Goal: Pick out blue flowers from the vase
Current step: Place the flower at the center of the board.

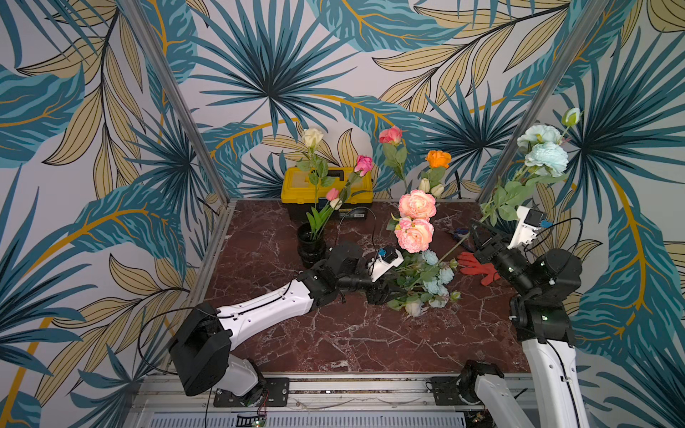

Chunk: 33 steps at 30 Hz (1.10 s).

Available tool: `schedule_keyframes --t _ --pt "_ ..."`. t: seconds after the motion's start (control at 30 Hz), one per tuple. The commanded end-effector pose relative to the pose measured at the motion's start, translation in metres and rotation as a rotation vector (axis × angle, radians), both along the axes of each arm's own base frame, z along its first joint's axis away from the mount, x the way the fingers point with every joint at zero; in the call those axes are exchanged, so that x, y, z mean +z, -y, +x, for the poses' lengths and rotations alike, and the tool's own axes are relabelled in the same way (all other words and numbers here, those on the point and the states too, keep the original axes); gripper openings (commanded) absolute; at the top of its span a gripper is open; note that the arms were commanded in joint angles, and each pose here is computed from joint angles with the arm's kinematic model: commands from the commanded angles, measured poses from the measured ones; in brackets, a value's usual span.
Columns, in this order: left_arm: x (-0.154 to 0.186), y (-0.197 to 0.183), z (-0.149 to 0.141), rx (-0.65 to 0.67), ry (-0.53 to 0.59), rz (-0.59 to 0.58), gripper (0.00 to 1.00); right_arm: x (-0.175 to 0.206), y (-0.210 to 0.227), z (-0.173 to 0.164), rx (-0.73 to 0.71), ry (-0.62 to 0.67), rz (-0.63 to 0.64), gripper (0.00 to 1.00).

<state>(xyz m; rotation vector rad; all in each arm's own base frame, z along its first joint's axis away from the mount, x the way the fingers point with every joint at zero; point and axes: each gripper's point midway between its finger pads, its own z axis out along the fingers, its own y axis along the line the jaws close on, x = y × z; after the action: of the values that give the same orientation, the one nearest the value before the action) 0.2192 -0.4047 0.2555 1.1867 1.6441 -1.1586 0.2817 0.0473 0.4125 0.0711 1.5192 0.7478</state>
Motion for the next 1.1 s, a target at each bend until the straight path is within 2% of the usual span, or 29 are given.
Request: schedule_keyframes --t 0.0,0.3,0.77,1.07 --pt "0.028 0.014 0.002 -0.034 0.006 -0.096 0.60 -0.001 -0.012 -0.008 0.055 0.022 0.039 0.00" --pt "0.031 0.034 0.011 -0.050 -0.001 -0.108 0.61 -0.038 -0.041 -0.007 0.151 -0.069 0.059 0.00" --pt "0.047 0.050 0.011 -0.091 0.010 -0.145 0.60 -0.070 -0.063 0.010 0.192 -0.130 0.055 0.00" --pt "0.045 0.051 0.015 -0.072 0.014 -0.149 0.54 -0.077 -0.074 0.012 0.213 -0.141 0.050 0.00"
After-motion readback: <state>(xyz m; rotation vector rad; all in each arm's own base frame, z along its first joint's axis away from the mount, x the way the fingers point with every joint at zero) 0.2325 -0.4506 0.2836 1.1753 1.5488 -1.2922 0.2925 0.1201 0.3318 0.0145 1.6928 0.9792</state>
